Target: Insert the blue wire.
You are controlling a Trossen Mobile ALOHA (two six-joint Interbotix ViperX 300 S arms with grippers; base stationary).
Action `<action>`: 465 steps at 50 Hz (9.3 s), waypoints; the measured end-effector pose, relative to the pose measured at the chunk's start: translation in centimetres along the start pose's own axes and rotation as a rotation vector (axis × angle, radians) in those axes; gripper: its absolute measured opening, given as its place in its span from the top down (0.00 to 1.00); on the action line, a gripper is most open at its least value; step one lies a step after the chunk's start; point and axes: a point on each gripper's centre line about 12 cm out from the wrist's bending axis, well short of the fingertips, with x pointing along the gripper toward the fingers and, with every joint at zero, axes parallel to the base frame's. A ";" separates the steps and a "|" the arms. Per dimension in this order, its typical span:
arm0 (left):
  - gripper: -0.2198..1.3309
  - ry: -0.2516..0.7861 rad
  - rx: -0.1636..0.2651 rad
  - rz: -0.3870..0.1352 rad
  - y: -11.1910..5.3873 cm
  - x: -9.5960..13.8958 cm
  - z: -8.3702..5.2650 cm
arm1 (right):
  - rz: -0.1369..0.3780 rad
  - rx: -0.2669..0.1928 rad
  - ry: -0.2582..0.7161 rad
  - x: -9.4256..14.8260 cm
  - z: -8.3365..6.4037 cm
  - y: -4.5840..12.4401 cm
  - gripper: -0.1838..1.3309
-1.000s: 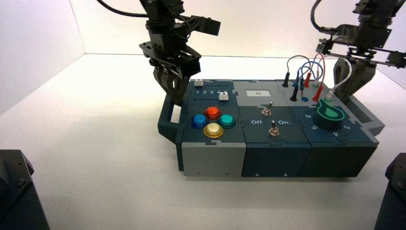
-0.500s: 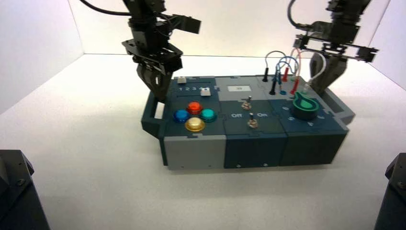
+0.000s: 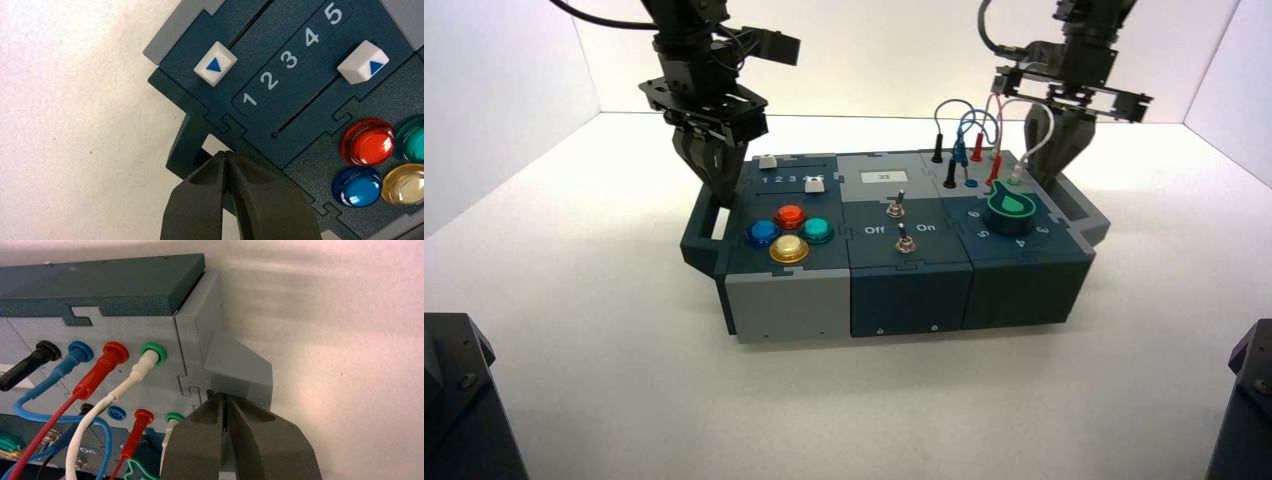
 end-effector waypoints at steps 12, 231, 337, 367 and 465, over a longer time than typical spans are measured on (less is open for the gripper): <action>0.96 0.005 -0.007 0.001 0.2 0.0 -0.2 | -0.001 -0.025 0.004 -0.1 1.7 1.0 0.98; 0.96 -0.428 0.007 0.094 0.1 -13.8 5.0 | 0.094 -0.488 -0.593 0.7 -10.6 13.7 0.55; 0.96 -0.411 0.006 0.092 0.2 -12.9 5.0 | 0.082 -0.482 -0.689 -0.4 -6.8 14.4 0.50; 0.96 -0.408 0.005 0.091 0.3 -12.7 5.0 | 0.082 -0.469 -0.655 -0.2 -7.1 14.3 0.51; 0.96 -0.412 0.014 0.096 0.3 -12.7 5.1 | 0.074 -0.488 -0.655 0.8 -5.7 15.6 0.72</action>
